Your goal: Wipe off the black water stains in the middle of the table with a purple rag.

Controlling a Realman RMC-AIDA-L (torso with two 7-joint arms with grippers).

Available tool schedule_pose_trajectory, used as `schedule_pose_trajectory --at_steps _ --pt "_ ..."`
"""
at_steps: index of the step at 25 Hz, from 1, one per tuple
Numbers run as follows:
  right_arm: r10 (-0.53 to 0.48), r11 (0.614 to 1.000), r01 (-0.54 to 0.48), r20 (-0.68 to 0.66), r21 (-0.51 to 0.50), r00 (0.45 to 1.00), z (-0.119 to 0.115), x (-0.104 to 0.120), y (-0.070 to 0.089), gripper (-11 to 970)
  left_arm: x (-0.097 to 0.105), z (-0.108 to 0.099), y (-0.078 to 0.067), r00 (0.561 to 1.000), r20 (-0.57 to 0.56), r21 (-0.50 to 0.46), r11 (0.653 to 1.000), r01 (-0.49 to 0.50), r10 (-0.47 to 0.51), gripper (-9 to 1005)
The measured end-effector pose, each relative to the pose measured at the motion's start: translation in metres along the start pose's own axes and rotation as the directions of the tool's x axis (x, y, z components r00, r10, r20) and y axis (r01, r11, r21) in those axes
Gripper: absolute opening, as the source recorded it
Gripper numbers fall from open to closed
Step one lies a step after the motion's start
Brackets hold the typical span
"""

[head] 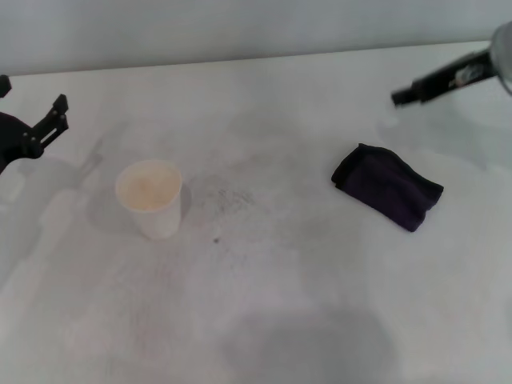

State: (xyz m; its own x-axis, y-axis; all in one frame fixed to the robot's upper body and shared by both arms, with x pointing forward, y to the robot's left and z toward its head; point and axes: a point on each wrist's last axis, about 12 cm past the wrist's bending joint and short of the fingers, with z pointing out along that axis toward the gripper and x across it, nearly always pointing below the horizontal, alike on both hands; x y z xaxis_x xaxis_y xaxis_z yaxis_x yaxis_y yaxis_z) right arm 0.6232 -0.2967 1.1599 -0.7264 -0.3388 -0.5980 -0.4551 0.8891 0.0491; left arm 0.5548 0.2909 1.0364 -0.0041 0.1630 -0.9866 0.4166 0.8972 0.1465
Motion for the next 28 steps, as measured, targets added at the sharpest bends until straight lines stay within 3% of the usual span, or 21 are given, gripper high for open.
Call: schedule_pose_trajectory --at_steps 3,6,10,15,22,28 --pt "0.078 0.997 -0.077 0.161 -0.017 0.984 -0.009 0.011 -0.021 455 0.001 0.000 0.002 1.000 -0.009 -0.015 1.000 0.001 -0.001 883" --pt "0.154 0.988 -0.148 0.330 -0.044 0.931 -0.020 0.032 -0.041 454 0.000 0.001 0.003 1.000 -0.007 -0.016 1.000 -0.003 0.002 882" --pt "0.224 0.974 -0.201 0.544 -0.103 0.809 -0.032 0.065 -0.061 455 -0.001 0.000 0.004 1.000 -0.003 -0.023 1.000 -0.001 0.001 883" --pt "0.231 0.961 -0.272 0.710 -0.057 0.666 -0.031 0.115 -0.077 455 -0.002 -0.002 0.012 1.000 0.008 -0.070 0.998 0.006 -0.005 882" --pt "0.101 0.930 -0.346 0.817 0.125 0.567 -0.027 0.159 -0.079 455 -0.009 0.000 0.018 0.998 0.058 -0.137 0.991 0.006 0.002 880" --pt "-0.061 0.876 -0.364 0.820 0.318 0.569 -0.024 0.170 -0.083 455 -0.015 0.003 0.025 0.994 0.108 -0.216 0.975 0.045 -0.022 878"
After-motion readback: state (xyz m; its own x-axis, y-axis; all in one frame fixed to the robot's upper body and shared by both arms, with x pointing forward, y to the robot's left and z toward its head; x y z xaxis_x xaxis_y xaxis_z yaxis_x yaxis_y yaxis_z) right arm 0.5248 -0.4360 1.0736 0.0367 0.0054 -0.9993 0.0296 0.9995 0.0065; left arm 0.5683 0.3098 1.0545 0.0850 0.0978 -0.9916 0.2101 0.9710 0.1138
